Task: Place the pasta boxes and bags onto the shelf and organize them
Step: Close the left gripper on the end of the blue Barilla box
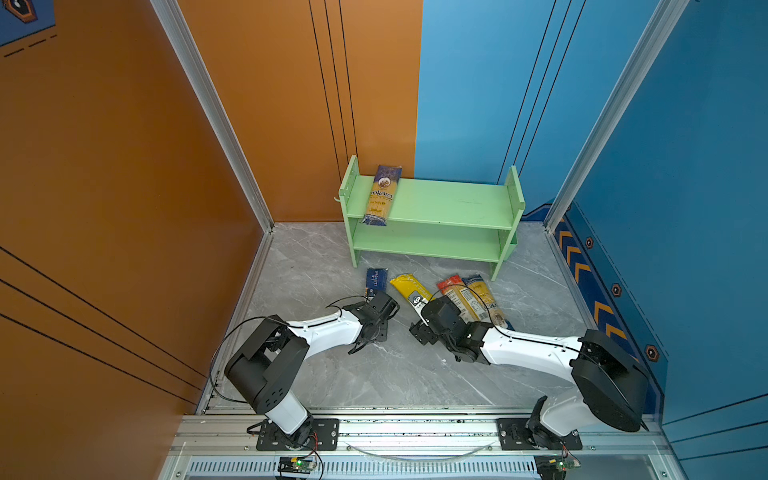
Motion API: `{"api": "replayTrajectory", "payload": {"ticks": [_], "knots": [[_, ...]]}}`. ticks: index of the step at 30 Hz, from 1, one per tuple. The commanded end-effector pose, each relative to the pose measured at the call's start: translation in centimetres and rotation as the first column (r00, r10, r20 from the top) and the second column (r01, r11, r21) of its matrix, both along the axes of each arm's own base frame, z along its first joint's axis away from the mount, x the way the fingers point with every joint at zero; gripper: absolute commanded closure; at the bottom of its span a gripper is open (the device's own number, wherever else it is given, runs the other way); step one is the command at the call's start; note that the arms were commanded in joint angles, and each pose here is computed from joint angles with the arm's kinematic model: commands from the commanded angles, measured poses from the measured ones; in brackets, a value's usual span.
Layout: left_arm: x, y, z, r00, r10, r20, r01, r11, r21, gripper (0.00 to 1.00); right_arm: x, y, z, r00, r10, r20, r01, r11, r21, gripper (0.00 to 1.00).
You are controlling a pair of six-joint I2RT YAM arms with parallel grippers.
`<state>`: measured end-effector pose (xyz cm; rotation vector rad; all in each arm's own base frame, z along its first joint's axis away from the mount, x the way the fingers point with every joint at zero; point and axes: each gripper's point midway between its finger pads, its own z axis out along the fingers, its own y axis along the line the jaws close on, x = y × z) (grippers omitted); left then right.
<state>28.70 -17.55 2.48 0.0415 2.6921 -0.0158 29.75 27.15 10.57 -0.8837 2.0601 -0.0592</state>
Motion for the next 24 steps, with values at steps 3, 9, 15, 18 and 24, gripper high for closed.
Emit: {"api": "replayTrajectory", "payload": {"ticks": [3, 9, 15, 18, 24], "knots": [[-0.7, 0.9, -0.4, 0.999, -0.028, -0.027, 0.029, 0.998, 0.059, 1.0, 0.2, -0.6, -0.1, 0.999, -0.031, -0.01, 0.031, 0.999, -0.02, 0.0], [-0.7, 0.6, 0.5, 0.999, -0.04, -0.016, 0.04, 0.998, 0.04, 1.0, 0.2, -0.7, 0.0, 0.999, -0.035, -0.01, 0.035, 0.999, -0.017, 0.0], [-0.6, 0.5, 2.7, 0.998, -0.061, 0.016, 0.061, 0.998, 0.029, 1.0, 0.3, -1.0, -0.2, 0.999, -0.043, -0.014, 0.042, 0.999, -0.026, 0.0], [-0.6, 0.6, 3.9, 0.997, -0.065, 0.035, 0.064, 0.998, 0.027, 1.0, 0.4, -1.2, -0.3, 0.999, -0.05, -0.015, 0.05, 0.998, -0.03, 0.0], [-0.7, 0.9, 6.2, 0.995, -0.074, 0.068, 0.073, 0.997, 0.021, 1.0, 0.4, -1.7, -0.5, 0.998, -0.065, -0.018, 0.064, 0.997, -0.039, 0.0]]}}
